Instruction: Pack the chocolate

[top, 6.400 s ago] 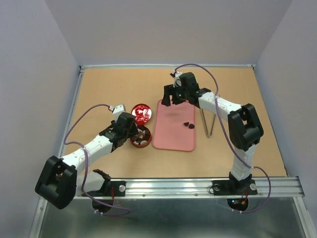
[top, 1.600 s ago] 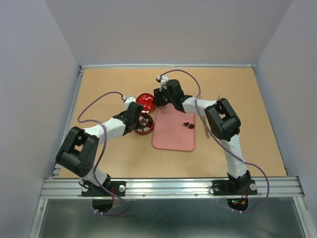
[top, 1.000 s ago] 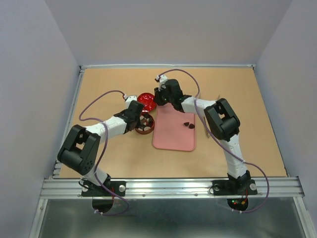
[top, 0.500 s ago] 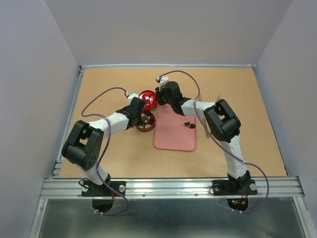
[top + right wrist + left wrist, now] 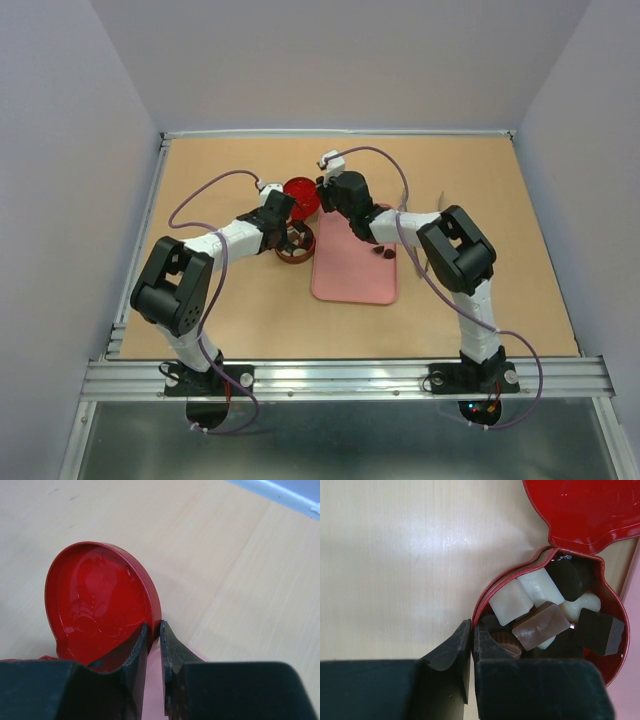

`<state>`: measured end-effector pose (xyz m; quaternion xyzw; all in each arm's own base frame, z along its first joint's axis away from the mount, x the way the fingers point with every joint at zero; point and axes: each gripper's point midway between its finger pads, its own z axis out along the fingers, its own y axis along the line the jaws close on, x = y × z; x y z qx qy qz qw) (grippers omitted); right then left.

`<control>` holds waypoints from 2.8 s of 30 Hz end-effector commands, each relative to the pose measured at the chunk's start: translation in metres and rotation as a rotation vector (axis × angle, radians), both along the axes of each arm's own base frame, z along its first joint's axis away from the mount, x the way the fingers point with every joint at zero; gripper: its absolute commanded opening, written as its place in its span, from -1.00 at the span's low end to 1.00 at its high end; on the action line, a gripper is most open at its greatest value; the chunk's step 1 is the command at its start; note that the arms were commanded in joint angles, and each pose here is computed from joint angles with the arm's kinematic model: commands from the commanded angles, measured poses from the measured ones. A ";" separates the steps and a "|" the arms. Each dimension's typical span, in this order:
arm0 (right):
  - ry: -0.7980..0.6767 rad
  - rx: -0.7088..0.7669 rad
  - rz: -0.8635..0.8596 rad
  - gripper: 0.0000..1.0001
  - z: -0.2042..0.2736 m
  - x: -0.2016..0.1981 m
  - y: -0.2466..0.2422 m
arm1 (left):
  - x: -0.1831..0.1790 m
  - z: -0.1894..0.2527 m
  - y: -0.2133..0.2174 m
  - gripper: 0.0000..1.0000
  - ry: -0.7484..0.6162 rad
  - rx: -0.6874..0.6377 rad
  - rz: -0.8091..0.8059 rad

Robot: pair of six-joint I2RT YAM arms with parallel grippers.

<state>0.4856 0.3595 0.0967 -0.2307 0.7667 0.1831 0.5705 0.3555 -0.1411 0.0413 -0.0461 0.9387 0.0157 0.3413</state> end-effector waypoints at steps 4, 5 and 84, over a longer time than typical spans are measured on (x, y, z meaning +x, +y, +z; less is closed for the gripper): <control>-0.062 0.022 0.122 -0.60 0.026 -0.033 0.031 | 0.019 0.004 -0.010 -1.00 -0.028 -0.047 0.002; -0.062 0.021 0.127 -0.60 0.026 -0.035 0.031 | 0.019 0.004 -0.010 -1.00 -0.028 -0.048 0.001; 0.120 0.167 0.033 -0.19 0.059 -0.048 0.002 | 0.029 0.010 0.018 -1.00 -0.080 -0.051 0.020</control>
